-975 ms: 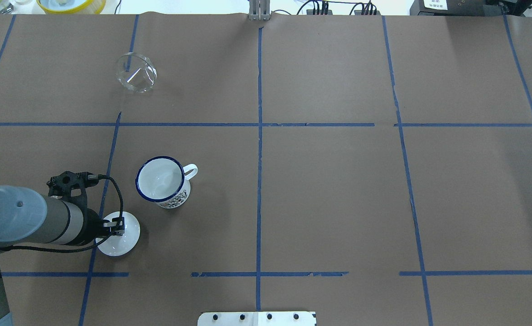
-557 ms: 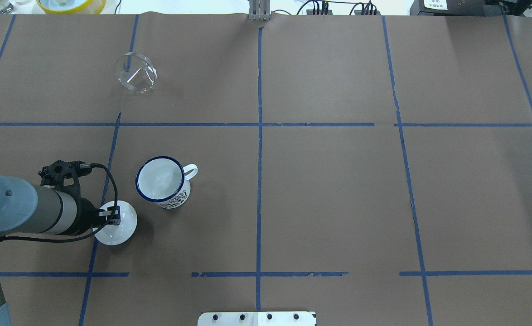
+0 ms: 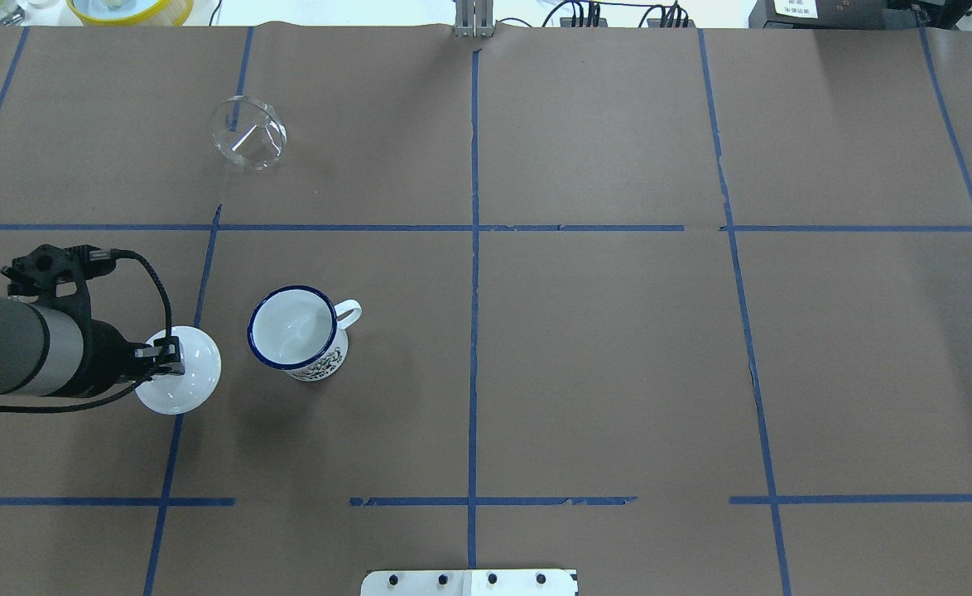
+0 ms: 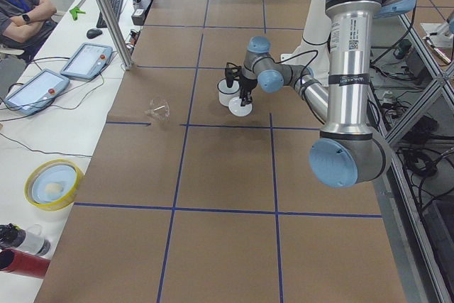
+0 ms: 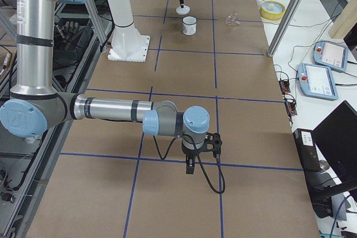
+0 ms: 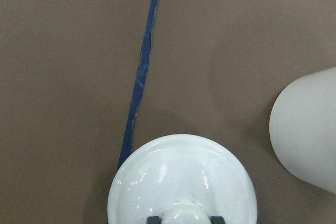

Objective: Remove funnel from cup
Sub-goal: 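Carry the lid over the white mug with the left gripper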

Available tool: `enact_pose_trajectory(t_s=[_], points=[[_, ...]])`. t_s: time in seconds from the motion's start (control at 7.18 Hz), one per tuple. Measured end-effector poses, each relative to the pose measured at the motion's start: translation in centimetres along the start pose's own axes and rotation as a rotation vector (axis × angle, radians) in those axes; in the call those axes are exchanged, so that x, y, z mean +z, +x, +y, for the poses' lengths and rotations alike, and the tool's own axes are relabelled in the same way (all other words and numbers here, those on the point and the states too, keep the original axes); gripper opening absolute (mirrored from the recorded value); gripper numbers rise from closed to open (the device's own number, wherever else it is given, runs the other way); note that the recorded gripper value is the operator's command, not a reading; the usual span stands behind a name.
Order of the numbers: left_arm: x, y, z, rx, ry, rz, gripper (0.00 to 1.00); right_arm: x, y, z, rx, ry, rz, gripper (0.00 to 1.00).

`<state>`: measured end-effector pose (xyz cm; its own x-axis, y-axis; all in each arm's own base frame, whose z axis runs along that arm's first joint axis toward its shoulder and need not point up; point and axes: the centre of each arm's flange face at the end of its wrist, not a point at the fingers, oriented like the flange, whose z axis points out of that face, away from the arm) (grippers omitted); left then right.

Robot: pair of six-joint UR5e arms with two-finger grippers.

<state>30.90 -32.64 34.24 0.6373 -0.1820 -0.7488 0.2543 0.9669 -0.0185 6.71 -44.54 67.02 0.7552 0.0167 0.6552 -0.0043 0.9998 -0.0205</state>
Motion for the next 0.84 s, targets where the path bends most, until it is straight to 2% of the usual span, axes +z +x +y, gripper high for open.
enact_pose_trajectory(t_s=[0.14,0.42,0.84], points=[[-2.8,0.7,-0.2,-0.003,0.009,-0.007,0.00,0.0,0.0,0.0,0.000,0.000,0.000,1.00],[-5.6,5.4,-1.3,-0.015,0.018,-0.021,0.00,0.0,0.0,0.0,0.000,0.000,0.000,1.00],[-5.0,13.9,-3.0,-0.032,-0.028,-0.042,0.00,0.0,0.0,0.0,0.000,0.000,0.000,1.00]])
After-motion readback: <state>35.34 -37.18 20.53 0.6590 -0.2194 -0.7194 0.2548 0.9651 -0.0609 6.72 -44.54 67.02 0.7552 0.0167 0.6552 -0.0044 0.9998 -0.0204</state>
